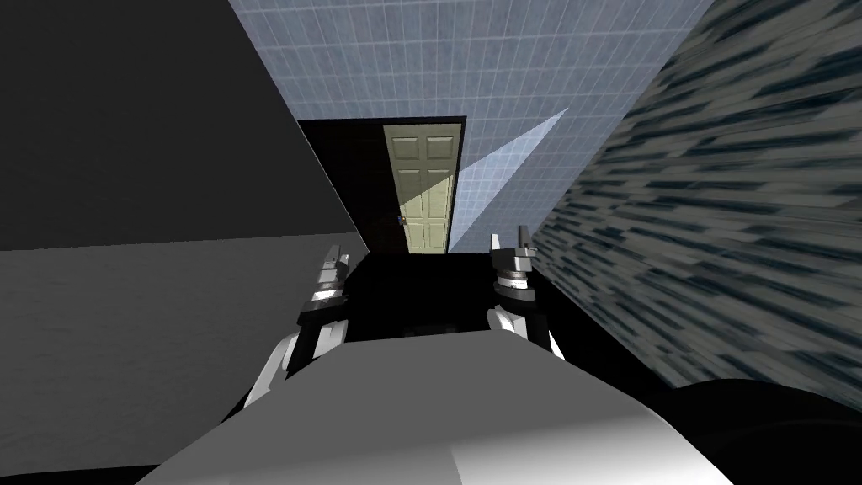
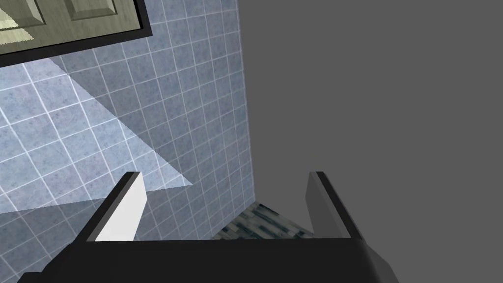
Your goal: Push the door open
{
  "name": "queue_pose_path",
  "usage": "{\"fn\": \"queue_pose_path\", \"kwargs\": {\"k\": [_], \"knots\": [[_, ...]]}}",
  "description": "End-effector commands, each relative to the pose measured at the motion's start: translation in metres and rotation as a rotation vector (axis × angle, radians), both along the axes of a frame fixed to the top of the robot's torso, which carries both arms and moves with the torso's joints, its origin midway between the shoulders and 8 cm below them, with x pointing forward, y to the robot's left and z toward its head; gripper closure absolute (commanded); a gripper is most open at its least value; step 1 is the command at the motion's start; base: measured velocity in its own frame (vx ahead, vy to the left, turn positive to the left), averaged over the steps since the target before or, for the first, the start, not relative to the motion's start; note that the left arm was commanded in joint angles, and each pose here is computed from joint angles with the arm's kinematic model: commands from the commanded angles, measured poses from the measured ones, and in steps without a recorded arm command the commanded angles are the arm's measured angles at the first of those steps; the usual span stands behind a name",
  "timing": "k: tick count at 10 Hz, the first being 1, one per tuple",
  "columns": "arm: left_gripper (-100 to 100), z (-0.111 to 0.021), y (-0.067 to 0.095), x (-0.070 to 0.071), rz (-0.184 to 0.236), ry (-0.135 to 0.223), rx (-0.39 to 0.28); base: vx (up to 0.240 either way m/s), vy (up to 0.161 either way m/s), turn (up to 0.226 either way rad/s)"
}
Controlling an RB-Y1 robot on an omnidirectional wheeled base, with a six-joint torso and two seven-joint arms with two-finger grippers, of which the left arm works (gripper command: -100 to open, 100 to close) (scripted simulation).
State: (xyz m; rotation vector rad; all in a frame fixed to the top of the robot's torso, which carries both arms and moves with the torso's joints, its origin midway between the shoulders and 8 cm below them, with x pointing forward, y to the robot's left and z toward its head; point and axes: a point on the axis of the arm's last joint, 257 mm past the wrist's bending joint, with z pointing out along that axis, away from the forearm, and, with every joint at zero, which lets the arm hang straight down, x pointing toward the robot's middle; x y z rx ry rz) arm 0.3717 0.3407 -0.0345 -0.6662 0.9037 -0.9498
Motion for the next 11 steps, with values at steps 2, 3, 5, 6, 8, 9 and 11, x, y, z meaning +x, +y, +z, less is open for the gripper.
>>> {"fn": "queue_pose_path", "kwargs": {"k": [2, 3, 5, 6, 8, 9, 11], "knots": [[-100, -0.014, 0.017, 0.004, 0.054, 0.052, 0.035, -0.066, 0.043, -0.301], [-100, -0.017, 0.022, 0.005, 0.069, 0.067, 0.045, -0.081, 0.039, -0.232], [-100, -0.026, 0.035, 0.007, 0.107, 0.102, 0.067, -0.065, 0.040, -0.246], [-100, -0.031, 0.042, 0.008, 0.127, 0.121, 0.078, -0.020, 0.065, -0.282], [-100, -0.040, 0.056, 0.009, 0.168, 0.158, 0.101, -0.007, 0.069, -0.270], [-100, -0.045, 0.063, 0.010, 0.189, 0.176, 0.112, -0.011, 0.067, -0.314], [-100, -0.053, 0.078, 0.010, 0.231, 0.213, 0.133, -0.017, 0.069, -0.277]]}}
